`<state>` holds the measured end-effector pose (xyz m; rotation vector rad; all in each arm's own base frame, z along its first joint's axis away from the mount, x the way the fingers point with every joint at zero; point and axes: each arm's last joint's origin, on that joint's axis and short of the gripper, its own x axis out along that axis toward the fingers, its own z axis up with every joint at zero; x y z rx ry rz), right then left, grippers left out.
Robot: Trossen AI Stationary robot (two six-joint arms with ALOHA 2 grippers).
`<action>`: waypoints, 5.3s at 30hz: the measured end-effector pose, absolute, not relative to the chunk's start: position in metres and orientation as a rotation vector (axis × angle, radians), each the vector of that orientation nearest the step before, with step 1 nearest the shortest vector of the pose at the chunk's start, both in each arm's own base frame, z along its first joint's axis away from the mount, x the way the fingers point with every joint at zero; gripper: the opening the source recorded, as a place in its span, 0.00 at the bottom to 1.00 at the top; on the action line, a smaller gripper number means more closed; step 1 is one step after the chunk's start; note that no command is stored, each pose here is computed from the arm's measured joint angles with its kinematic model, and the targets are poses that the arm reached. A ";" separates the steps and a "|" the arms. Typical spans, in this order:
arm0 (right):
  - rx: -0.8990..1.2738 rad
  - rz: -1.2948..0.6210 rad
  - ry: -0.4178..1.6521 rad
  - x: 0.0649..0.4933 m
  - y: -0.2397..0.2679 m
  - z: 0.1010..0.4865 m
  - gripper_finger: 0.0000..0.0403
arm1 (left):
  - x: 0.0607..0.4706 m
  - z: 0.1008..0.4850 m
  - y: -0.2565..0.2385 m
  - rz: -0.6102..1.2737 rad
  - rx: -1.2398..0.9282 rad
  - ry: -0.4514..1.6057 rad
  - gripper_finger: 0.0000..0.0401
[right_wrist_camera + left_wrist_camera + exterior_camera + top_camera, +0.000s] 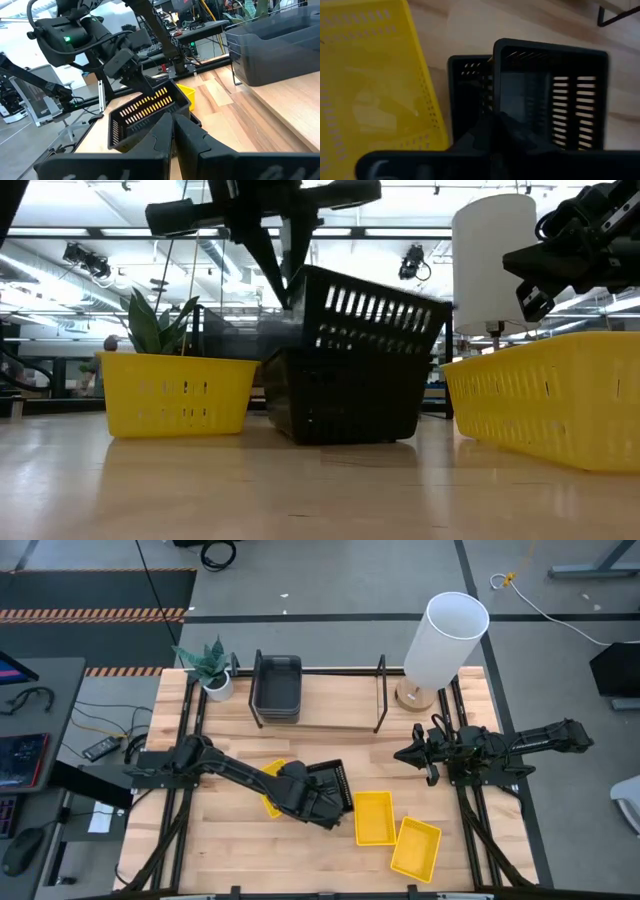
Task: Stack baskets on shelf by color
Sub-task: Stack the right black basket on top of the left black basket, then put the stacked black baskets on the shelf, then stack the right yellow basket on top of the yellow middle basket
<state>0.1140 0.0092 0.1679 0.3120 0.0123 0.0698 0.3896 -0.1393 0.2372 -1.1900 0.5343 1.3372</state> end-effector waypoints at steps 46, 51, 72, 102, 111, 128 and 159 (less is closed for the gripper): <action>0.312 0.070 0.014 0.114 0.009 0.168 0.06 | 0.421 0.266 -0.154 0.306 -0.329 0.997 0.67; 0.312 0.070 0.015 0.114 0.009 0.168 0.06 | 0.426 0.239 -0.167 0.309 -0.311 1.057 0.69; 0.312 0.069 0.015 0.114 0.009 0.168 0.06 | 0.445 0.172 -0.155 0.335 -0.213 1.226 0.59; 0.312 0.069 0.015 0.114 0.009 0.168 0.06 | 0.462 0.271 -0.050 0.143 -0.045 1.182 0.03; 0.312 0.070 0.015 0.114 0.009 0.168 0.06 | 0.459 0.270 0.052 0.140 0.045 1.234 0.03; 0.312 0.070 0.015 0.114 0.009 0.168 0.06 | 0.431 0.221 0.128 0.071 0.146 1.441 0.03; 0.312 0.070 0.014 0.114 0.009 0.168 0.06 | 0.419 0.301 0.079 0.103 -0.126 1.149 0.36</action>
